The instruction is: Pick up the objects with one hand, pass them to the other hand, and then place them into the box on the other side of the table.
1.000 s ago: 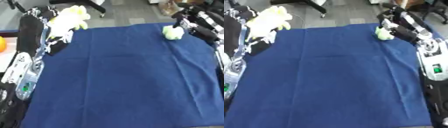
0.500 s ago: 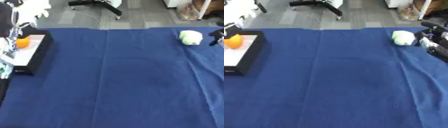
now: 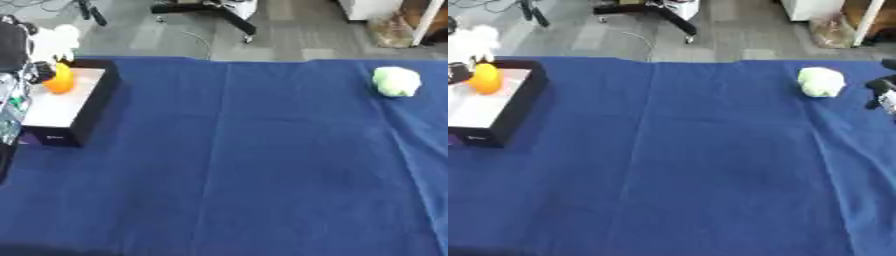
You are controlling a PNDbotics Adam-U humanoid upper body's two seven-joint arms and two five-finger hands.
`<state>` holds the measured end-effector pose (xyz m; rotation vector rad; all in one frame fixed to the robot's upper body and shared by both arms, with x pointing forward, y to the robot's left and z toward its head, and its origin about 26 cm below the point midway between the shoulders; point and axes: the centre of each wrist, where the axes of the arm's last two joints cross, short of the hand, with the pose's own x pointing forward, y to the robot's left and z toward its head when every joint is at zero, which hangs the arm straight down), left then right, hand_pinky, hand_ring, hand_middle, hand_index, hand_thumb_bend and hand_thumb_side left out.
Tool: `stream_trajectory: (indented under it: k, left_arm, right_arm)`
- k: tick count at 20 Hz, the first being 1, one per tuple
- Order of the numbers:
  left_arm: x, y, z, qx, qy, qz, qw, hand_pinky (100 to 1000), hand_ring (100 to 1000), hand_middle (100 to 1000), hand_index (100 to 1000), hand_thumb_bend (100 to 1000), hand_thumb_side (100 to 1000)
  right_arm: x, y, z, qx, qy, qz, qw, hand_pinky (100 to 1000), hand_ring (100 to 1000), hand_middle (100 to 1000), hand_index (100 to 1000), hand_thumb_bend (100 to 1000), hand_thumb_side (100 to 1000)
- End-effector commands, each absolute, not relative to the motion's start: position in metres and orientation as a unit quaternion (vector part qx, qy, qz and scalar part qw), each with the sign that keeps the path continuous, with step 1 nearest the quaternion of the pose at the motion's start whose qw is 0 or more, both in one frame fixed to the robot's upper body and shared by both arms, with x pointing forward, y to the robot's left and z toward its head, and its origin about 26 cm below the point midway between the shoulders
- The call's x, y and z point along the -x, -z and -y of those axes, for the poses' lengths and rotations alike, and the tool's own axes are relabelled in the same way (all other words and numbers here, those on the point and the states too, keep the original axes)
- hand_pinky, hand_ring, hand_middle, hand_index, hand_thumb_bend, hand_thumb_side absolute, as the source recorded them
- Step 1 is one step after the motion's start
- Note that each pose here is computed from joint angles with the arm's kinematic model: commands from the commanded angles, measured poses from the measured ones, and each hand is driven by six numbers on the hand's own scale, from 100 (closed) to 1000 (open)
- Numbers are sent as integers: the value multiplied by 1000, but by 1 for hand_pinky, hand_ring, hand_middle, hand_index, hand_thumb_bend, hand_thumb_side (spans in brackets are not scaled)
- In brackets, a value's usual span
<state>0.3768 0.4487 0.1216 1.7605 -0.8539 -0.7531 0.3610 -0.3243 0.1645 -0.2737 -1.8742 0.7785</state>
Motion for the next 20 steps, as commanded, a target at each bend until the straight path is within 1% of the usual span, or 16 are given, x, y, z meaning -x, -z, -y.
stream_trajectory:
  k: [1,2,3,4,5,6,7,8,9,11,13,14,16,17,19,20]
  left_arm:
    - [-381,-119,-458,-731,315,300,525,773,661,620,794,460,159]
    - [-379,-109,-461,-722,312,283,548,798,704,673,831,501,162]
    - [-377,-103,-466,-714,306,268,570,833,756,741,873,538,225]
    - [-377,-100,-470,-706,298,254,590,872,810,803,914,562,410]
    - [-377,-98,-474,-698,291,242,608,891,833,832,933,590,531]
    - [-379,-98,-478,-691,282,231,624,905,853,858,951,617,634]
    - [-380,-101,-482,-685,273,222,638,914,867,873,962,627,687]
    - [-383,-103,-485,-680,266,211,650,914,867,873,962,627,687]
    - [-386,-109,-487,-680,259,204,655,923,879,890,979,684,764]
    - [-391,-128,-486,-698,236,212,642,913,868,883,978,696,770]
    - [-395,-152,-478,-724,204,246,611,897,851,867,972,692,734]
    - [-396,-166,-471,-739,182,272,589,884,838,855,968,673,704]
    - [-396,-195,-452,-758,133,336,543,855,813,831,958,591,659]
    - [-395,-207,-443,-760,111,370,523,847,805,824,954,572,642]
    - [-391,-229,-423,-754,72,439,483,825,785,799,939,501,588]
    - [-387,-244,-408,-742,52,491,454,819,779,791,934,471,576]
  right_arm:
    - [-359,-179,330,127,-331,788,504,793,602,697,952,100,669]
    - [-359,-179,331,127,-330,787,505,793,601,696,951,100,670]
    - [-359,-178,331,128,-329,787,506,792,600,694,951,100,670]
    - [-359,-178,331,127,-329,787,506,793,600,694,951,100,670]
    - [-359,-178,331,127,-329,787,506,793,600,693,951,100,671]
    - [-360,-178,331,127,-330,787,506,793,600,693,951,100,673]
    - [-360,-178,331,127,-330,786,507,793,600,692,951,100,674]
    - [-360,-177,331,126,-330,786,508,793,600,692,951,100,674]
    - [-360,-177,331,126,-331,785,509,793,599,690,951,100,677]
    - [-360,-176,332,127,-331,784,510,792,598,688,951,100,676]
    - [-359,-176,334,128,-330,783,511,793,597,686,951,100,676]
    - [-360,-177,334,130,-330,783,511,792,596,685,951,100,674]
    - [-360,-178,336,134,-328,783,510,792,595,684,951,100,663]
    - [-360,-179,337,137,-328,784,510,792,595,684,951,100,658]
    - [-361,-183,340,147,-326,784,507,792,595,686,950,100,637]
    - [-362,-186,342,156,-325,784,505,792,595,686,949,100,628]
